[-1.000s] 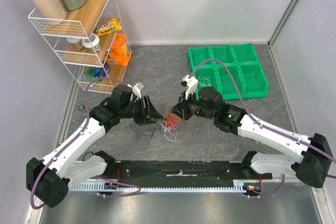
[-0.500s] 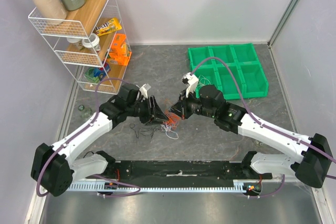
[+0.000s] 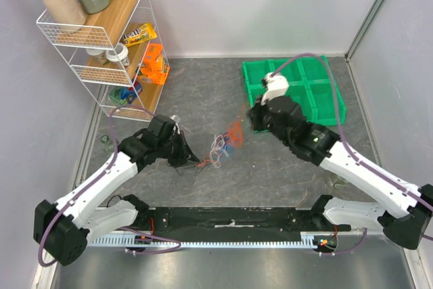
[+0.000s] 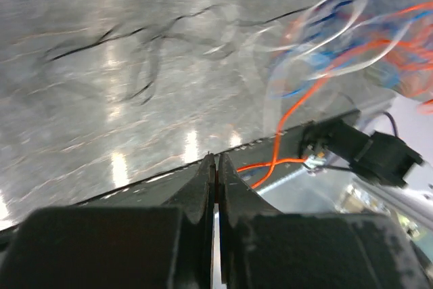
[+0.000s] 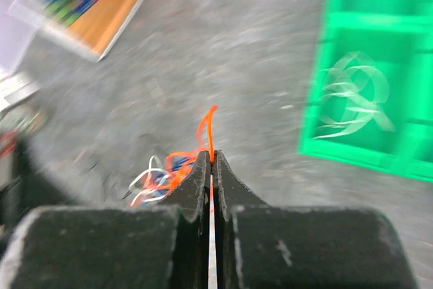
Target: Untangle the cables
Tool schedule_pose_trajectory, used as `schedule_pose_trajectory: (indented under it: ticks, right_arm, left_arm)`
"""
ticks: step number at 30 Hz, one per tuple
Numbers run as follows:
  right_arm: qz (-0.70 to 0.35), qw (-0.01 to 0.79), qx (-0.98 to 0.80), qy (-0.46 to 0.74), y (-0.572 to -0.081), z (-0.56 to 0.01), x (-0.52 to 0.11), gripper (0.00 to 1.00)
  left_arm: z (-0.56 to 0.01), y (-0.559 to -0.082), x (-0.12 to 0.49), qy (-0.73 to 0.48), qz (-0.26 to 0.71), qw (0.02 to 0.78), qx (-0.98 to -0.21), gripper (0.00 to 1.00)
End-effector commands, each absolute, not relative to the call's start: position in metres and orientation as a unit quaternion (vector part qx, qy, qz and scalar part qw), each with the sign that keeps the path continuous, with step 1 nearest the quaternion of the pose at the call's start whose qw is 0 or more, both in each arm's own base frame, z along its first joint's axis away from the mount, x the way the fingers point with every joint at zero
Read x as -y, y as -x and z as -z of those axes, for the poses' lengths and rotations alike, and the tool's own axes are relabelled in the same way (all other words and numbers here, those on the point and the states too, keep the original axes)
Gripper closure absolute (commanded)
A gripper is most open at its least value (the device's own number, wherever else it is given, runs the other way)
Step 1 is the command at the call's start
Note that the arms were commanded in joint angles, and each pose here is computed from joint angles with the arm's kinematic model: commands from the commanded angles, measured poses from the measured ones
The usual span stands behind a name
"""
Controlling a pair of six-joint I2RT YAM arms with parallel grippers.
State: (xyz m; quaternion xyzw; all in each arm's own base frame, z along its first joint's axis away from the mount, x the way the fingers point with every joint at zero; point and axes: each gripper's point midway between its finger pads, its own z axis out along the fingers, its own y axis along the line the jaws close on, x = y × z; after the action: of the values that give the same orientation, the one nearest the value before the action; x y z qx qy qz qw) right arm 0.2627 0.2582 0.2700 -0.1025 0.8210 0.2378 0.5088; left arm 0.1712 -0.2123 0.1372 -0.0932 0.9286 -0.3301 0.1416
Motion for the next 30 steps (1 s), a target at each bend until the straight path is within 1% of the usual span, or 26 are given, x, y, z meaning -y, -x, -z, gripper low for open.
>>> schedule_pose_trajectory:
  ticks: [1, 3, 6, 10, 16, 17, 20, 22, 24, 27, 30]
  right_arm:
    - [-0.048, 0.561, -0.826, -0.03, -0.293, -0.294, -0.143, 1.0]
    - [-0.008, 0.558, -0.828, -0.054, -0.297, -0.292, -0.111, 1.0]
    - [0.036, 0.547, -0.835, -0.051, -0.294, -0.282, -0.086, 1.0]
    - [0.071, 0.509, -0.857, -0.041, -0.287, -0.252, -0.072, 1.0]
    - [0.034, 0.446, -0.894, -0.022, -0.27, -0.198, -0.086, 1.0]
    - [0.037, 0.435, -0.899, -0.022, -0.266, -0.189, -0.085, 1.0]
    - [0.038, 0.425, -0.904, -0.018, -0.26, -0.179, -0.083, 1.0]
    - [0.006, 0.415, -0.91, 0.026, -0.258, -0.174, -0.099, 1.0]
    - [-0.063, 0.387, -0.915, 0.097, -0.251, -0.167, -0.129, 0.95]
    - [-0.162, 0.352, -0.904, 0.179, -0.232, -0.156, -0.168, 0.68]
    - [-0.191, 0.312, -0.908, 0.203, -0.216, -0.139, -0.176, 0.55]
  left_arm:
    - [-0.139, -0.167, 0.155, 0.175, 0.216, 0.204, -0.939, 0.98]
    - [-0.156, -0.172, 0.135, 0.209, 0.199, 0.255, -0.923, 0.98]
    - [-0.195, -0.184, 0.117, 0.227, 0.201, 0.336, -0.892, 0.98]
    - [-0.271, -0.198, 0.097, 0.224, 0.211, 0.442, -0.843, 0.99]
    - [-0.402, -0.21, 0.067, 0.194, 0.193, 0.581, -0.766, 0.98]
    - [-0.417, -0.213, 0.062, 0.192, 0.182, 0.596, -0.758, 0.98]
    - [-0.471, -0.217, 0.042, 0.189, 0.144, 0.651, -0.72, 0.98]
    - [-0.507, -0.216, 0.036, 0.18, 0.142, 0.685, -0.691, 0.98]
    - [-0.539, -0.214, 0.038, 0.161, 0.158, 0.711, -0.666, 0.98]
    - [-0.578, -0.212, 0.049, 0.136, 0.193, 0.735, -0.636, 0.98]
    - [-0.603, -0.211, 0.061, 0.117, 0.225, 0.743, -0.62, 0.98]
